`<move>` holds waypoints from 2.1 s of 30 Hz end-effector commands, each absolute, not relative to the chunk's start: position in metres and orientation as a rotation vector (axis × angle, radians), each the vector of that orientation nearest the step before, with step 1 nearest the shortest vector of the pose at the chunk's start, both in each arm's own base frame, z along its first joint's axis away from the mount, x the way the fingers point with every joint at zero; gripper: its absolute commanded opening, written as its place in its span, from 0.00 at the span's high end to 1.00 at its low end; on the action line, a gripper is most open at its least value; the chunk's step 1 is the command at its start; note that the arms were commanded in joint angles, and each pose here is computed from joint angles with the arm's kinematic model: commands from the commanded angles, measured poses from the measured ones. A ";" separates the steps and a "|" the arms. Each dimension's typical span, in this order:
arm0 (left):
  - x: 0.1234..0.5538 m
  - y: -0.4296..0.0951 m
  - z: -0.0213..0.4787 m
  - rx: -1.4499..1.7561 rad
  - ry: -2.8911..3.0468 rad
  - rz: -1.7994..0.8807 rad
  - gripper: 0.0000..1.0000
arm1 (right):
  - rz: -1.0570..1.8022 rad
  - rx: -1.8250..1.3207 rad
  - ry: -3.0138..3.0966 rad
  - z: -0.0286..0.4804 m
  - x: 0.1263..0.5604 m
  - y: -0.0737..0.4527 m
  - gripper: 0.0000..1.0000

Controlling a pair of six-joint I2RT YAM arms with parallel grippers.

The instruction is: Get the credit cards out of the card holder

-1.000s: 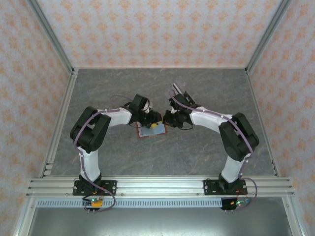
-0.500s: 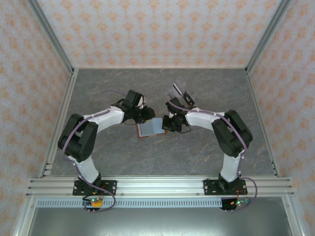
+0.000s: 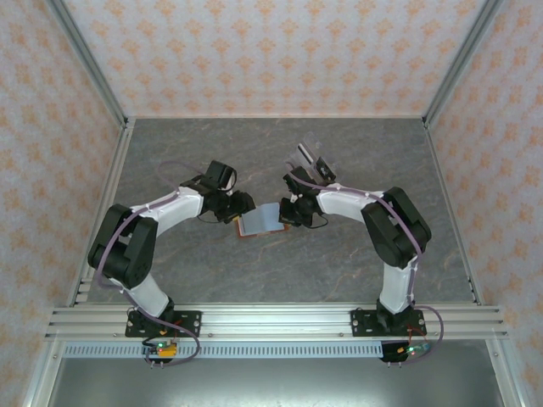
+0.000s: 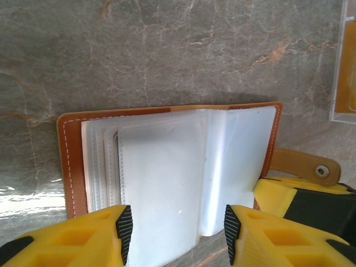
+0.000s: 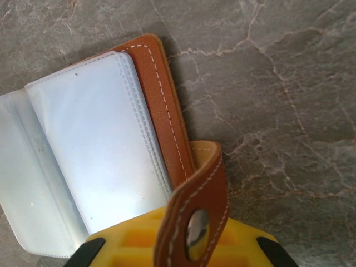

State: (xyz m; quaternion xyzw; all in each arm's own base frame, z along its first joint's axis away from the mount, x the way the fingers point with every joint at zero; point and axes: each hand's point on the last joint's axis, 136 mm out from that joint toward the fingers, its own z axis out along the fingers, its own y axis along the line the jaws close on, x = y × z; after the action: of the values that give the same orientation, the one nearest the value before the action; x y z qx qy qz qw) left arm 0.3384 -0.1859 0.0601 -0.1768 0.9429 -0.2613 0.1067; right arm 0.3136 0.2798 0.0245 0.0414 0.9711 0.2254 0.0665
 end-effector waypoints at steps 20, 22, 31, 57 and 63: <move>0.333 -0.193 0.034 -0.504 2.865 -0.780 0.48 | 0.556 0.130 2.974 0.010 0.311 0.269 0.89; 0.333 -0.197 0.034 -0.490 2.870 -0.804 0.48 | 0.556 0.129 2.974 0.010 0.311 0.269 0.89; 0.337 -0.212 0.043 -0.435 2.842 -0.917 0.47 | 0.553 0.131 2.980 0.008 0.311 0.269 0.89; 0.370 -0.268 0.077 -0.321 2.668 -1.229 0.49 | 0.625 0.149 2.825 0.044 0.318 0.262 0.89; 0.375 -0.266 0.060 -0.349 2.705 -1.160 0.53 | 0.720 0.133 2.731 0.063 0.320 0.266 0.87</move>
State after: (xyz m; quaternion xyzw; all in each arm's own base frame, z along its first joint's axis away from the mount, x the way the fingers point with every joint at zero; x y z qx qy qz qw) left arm 0.3653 -0.2643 0.0598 -0.1142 0.9087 -0.3938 0.0783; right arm 0.3081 0.2626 0.0432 0.0456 0.9660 0.2273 0.1142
